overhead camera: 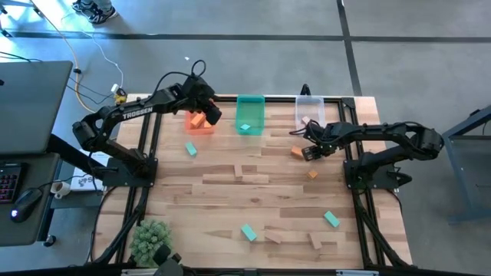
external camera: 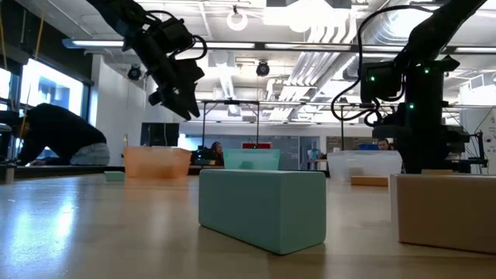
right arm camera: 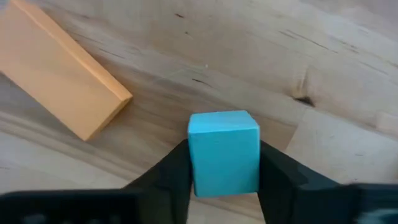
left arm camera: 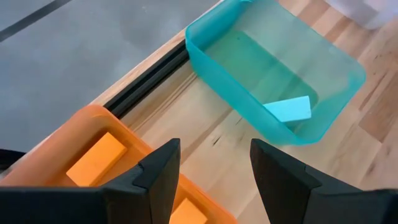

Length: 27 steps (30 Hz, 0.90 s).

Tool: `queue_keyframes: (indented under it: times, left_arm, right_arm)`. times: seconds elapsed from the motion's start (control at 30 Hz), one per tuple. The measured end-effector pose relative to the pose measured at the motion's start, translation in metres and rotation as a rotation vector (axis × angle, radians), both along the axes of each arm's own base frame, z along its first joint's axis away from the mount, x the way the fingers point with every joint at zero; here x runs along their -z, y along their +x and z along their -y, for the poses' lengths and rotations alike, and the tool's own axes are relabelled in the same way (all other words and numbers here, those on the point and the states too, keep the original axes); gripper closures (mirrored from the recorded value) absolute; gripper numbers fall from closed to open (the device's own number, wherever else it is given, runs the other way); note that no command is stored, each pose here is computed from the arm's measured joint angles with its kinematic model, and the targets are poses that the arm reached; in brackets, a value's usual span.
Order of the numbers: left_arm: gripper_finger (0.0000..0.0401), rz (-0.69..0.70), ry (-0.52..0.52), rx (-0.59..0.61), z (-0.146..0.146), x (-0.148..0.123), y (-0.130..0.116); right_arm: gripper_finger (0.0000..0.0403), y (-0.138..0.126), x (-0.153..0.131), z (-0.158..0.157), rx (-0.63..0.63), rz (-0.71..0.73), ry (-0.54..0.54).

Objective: Sort & place blocks by color
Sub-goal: Put the blue block into the green bin

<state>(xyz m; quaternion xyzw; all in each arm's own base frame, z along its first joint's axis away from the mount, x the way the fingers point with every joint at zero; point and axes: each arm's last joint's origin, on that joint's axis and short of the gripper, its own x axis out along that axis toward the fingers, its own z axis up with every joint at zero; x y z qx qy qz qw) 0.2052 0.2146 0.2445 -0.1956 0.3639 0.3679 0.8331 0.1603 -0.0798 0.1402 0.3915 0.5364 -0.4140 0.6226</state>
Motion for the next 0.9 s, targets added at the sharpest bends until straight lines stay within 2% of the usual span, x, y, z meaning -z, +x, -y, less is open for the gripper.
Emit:
queue_keyframes:
  times: [0.2,0.4,0.5,0.67,0.9]
  left_arm:
    - [0.0219,0.015,0.016,0.0,-0.001,-0.001,0.001]
    - [0.0219,0.025,0.009,-0.013,-0.001,-0.002,0.001]
    - [0.0219,0.029,0.005,-0.019,-0.001,-0.002,0.001]
    - [0.0219,0.031,0.002,-0.022,-0.001,-0.002,0.001]
    - [0.0219,0.007,-0.052,-0.034,0.004,0.0,-0.003]
  right_arm:
    - [0.03,0.006,-0.007,0.001,-0.006,0.044,0.033]
    - [0.03,0.018,-0.031,0.006,-0.016,0.079,0.045]
    - [0.03,0.029,-0.049,0.012,-0.044,0.131,0.002]
    - [0.03,0.05,-0.076,0.024,-0.073,0.301,-0.117]
    - [0.03,0.07,-0.093,0.038,-0.084,0.538,-0.253]
